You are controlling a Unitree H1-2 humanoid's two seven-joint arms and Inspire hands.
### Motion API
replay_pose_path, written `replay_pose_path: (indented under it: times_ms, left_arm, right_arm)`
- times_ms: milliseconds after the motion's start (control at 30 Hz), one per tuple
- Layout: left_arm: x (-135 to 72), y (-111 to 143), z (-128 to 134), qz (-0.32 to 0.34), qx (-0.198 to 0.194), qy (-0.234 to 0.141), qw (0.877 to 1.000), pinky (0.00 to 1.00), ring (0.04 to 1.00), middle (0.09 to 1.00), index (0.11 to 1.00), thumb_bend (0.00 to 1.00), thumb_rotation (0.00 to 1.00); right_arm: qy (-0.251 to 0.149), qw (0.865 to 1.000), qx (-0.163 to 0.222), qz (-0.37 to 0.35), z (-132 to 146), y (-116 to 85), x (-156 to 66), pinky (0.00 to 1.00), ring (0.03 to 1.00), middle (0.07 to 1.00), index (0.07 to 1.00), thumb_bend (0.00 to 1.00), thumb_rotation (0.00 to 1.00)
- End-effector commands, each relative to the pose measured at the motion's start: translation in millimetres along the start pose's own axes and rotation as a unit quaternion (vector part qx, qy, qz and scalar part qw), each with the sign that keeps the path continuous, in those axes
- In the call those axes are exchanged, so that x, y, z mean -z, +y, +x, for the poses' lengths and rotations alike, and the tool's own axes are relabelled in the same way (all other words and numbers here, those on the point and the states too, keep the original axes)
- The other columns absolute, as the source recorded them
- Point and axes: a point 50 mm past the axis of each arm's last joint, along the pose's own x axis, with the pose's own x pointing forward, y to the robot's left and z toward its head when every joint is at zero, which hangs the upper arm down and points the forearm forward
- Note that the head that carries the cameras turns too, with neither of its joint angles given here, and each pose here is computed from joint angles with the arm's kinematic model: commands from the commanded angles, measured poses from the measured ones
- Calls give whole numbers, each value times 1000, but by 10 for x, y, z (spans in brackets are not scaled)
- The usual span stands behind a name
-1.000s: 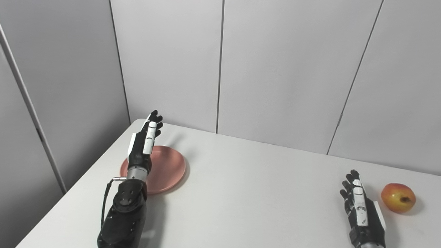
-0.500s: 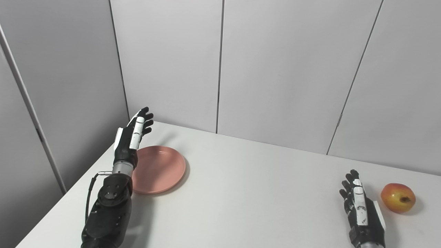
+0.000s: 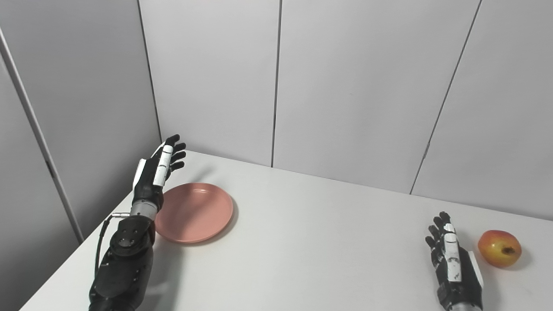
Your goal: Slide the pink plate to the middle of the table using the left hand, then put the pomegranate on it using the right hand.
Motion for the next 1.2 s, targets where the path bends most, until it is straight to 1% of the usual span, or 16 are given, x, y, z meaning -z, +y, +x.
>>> replay_pose_path:
  times_ms: [0,200,333,533,733,833,967,1100,1167]
  left_arm:
    - [-215,77,108,5,1,-43,999,810,845,856,855,614,1000]
    - [-108,75,69,3,-3,-32,999,832,850,855,847,635,1000]
    - [-40,118,21,-2,-6,-27,1000,847,864,866,858,654,1000]
    - [57,201,-55,-3,-11,-17,1000,853,868,868,861,686,1000]
    - [78,241,-101,-10,-23,-16,1000,832,860,863,854,702,1000]
    - [83,275,-100,-12,-31,-15,999,824,854,857,848,715,1000]
    - [56,313,-111,-17,-41,-18,999,811,846,848,838,707,1000]
    - [64,403,-109,-16,-51,-20,998,804,840,841,831,694,1000]
    - [55,441,-110,-15,-55,-25,998,807,841,840,832,705,1000]
  right_arm:
    - [-21,1000,-2,3,-3,10,2,1000,1000,1000,1000,398,967]
    - [-20,1000,-3,1,3,2,-12,1000,1000,1000,1000,391,978]
    - [-20,1000,-2,-8,17,-14,-23,1000,1000,1000,1000,423,980]
    - [-20,1000,1,-8,41,-54,-27,1000,1000,1000,1000,398,998]
    - [-21,1000,-3,-4,42,-84,-26,1000,1000,1000,1000,396,978]
    - [-19,1000,-4,-8,48,-92,-26,1000,1000,1000,1000,413,986]
    - [-19,1000,-5,-4,46,-85,-37,1000,1000,1000,1000,419,980]
    - [-19,1000,0,-2,54,-81,-35,1000,999,1000,1000,426,960]
    - [-20,1000,1,-2,57,-84,-38,1000,1000,1000,1000,429,958]
